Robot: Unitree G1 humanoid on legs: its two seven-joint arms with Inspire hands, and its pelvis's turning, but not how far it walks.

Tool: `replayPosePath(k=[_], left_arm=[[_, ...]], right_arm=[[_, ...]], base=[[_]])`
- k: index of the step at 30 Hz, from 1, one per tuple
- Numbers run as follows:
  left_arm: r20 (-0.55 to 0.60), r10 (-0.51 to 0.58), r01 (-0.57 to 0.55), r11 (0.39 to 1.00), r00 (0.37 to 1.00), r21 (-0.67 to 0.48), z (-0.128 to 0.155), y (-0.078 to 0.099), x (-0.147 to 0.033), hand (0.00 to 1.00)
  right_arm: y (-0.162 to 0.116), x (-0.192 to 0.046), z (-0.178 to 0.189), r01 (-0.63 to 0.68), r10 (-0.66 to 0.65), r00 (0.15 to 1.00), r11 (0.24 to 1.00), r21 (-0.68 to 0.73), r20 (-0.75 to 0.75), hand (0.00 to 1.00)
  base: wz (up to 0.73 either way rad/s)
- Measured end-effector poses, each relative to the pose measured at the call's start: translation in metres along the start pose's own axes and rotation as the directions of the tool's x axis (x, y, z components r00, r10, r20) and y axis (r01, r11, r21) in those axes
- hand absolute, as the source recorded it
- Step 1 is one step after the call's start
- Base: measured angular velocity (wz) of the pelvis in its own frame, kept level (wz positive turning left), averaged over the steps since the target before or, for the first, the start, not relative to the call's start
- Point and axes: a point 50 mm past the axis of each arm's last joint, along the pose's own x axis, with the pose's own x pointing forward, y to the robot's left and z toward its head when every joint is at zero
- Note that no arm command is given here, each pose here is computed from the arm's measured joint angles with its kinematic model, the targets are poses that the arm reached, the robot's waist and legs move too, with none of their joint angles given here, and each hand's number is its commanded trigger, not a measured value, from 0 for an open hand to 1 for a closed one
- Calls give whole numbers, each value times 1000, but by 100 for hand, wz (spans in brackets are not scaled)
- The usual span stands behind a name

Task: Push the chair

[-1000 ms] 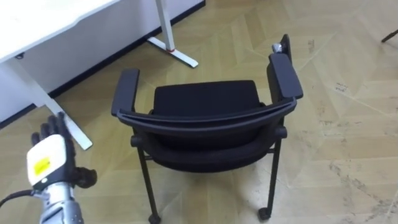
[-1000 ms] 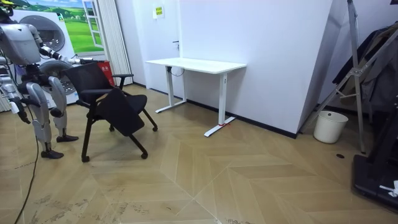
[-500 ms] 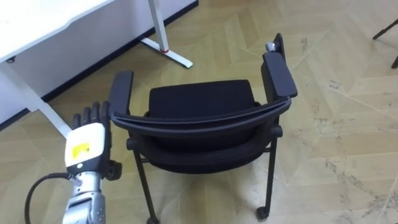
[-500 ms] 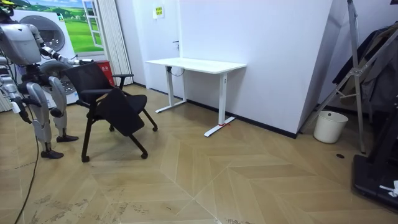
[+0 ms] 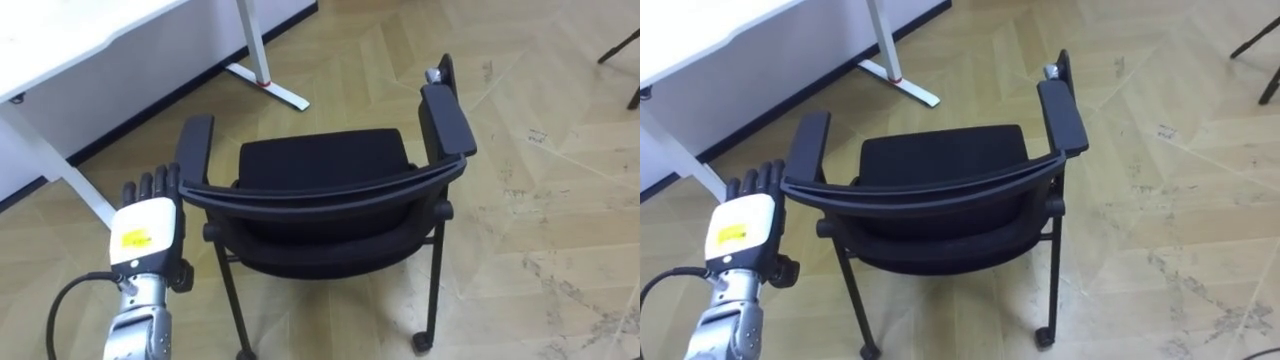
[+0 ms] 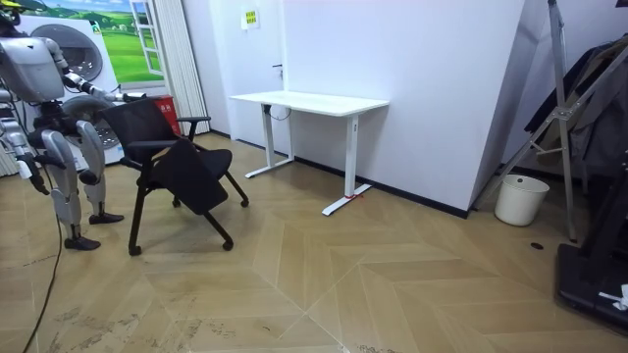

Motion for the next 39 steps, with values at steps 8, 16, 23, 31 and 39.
replayPosePath(k=[8,16,23,31,39], left_arm=[[-2,0,0,1000,1000,4,1,3,1,0],[-5,1,-1,1000,1000,6,1,4,2,0],[5,32,-32,999,999,9,-1,11,4,0],[109,246,-242,969,963,-48,14,47,18,0],[139,309,-302,951,941,-73,20,61,20,0]], right_arm=[[1,0,2,-4,4,1000,1000,0,3,0],[2,0,2,-4,3,1000,1000,-7,-2,0],[4,0,2,14,-14,1000,1000,-14,-3,0],[3,1,3,15,-15,1000,999,-36,1,0],[5,1,2,7,-8,1000,999,-40,-2,0]], base=[[0],[0],[0],[-2],[-5]])
